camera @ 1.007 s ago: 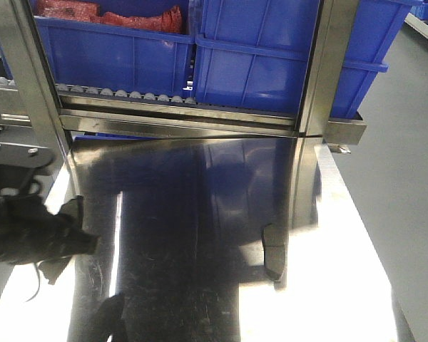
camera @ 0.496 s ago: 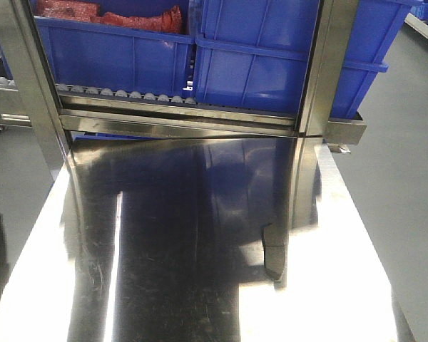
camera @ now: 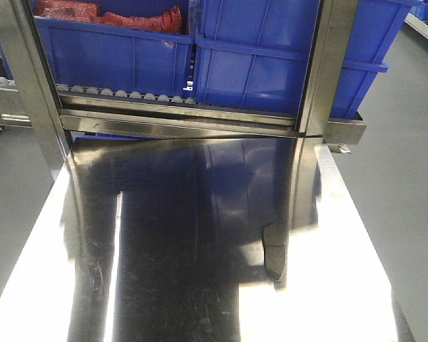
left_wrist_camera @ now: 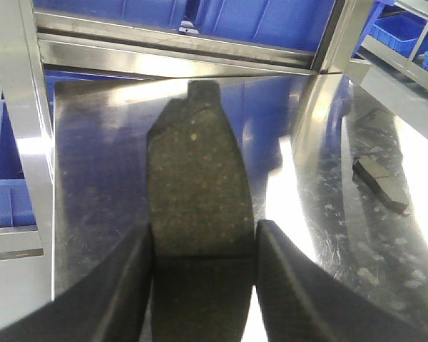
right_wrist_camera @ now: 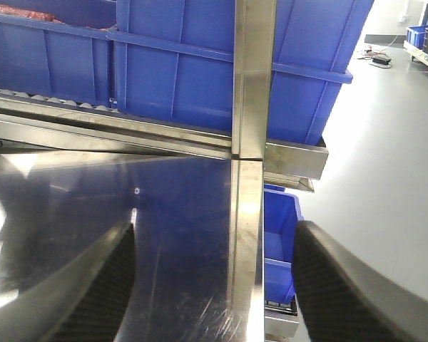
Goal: Move and align brake pads A on conveyor
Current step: 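Move the open right gripper down over the other brake pad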
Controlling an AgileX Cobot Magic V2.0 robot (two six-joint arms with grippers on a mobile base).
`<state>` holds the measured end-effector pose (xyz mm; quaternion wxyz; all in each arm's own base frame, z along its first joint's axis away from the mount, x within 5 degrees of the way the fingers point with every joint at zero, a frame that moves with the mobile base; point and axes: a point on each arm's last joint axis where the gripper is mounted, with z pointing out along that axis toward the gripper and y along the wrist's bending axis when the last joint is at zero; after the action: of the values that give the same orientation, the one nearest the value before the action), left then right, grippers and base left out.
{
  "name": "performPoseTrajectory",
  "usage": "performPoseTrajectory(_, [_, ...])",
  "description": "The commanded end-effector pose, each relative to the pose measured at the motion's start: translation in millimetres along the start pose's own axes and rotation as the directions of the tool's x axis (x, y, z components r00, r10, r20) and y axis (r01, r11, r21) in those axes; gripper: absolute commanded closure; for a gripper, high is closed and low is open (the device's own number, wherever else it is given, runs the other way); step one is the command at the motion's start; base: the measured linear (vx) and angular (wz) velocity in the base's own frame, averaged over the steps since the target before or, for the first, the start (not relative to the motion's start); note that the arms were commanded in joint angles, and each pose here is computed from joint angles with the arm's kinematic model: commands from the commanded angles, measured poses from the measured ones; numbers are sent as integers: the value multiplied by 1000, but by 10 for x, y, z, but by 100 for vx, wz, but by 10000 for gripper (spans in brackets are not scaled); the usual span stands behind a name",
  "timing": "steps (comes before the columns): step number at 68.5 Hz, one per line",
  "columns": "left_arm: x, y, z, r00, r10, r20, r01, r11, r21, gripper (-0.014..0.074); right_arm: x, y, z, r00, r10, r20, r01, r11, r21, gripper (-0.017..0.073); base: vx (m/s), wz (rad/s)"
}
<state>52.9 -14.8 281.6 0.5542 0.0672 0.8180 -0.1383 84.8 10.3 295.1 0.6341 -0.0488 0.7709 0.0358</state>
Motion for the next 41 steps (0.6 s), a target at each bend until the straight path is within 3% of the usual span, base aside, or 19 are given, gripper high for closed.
performPoseTrajectory(1, [-154, -37, -30, 995, 4, 102, -8, 1000, 30, 601, -142, -13, -8, 996, -12, 88, 10, 1000, 15, 96, 0, 0])
performPoseTrajectory(41, [-154, -37, -30, 995, 3, 102, -7, 1000, 31, 601, -147, -14, -9, 996, -12, 93, 10, 1000, 15, 96, 0, 0])
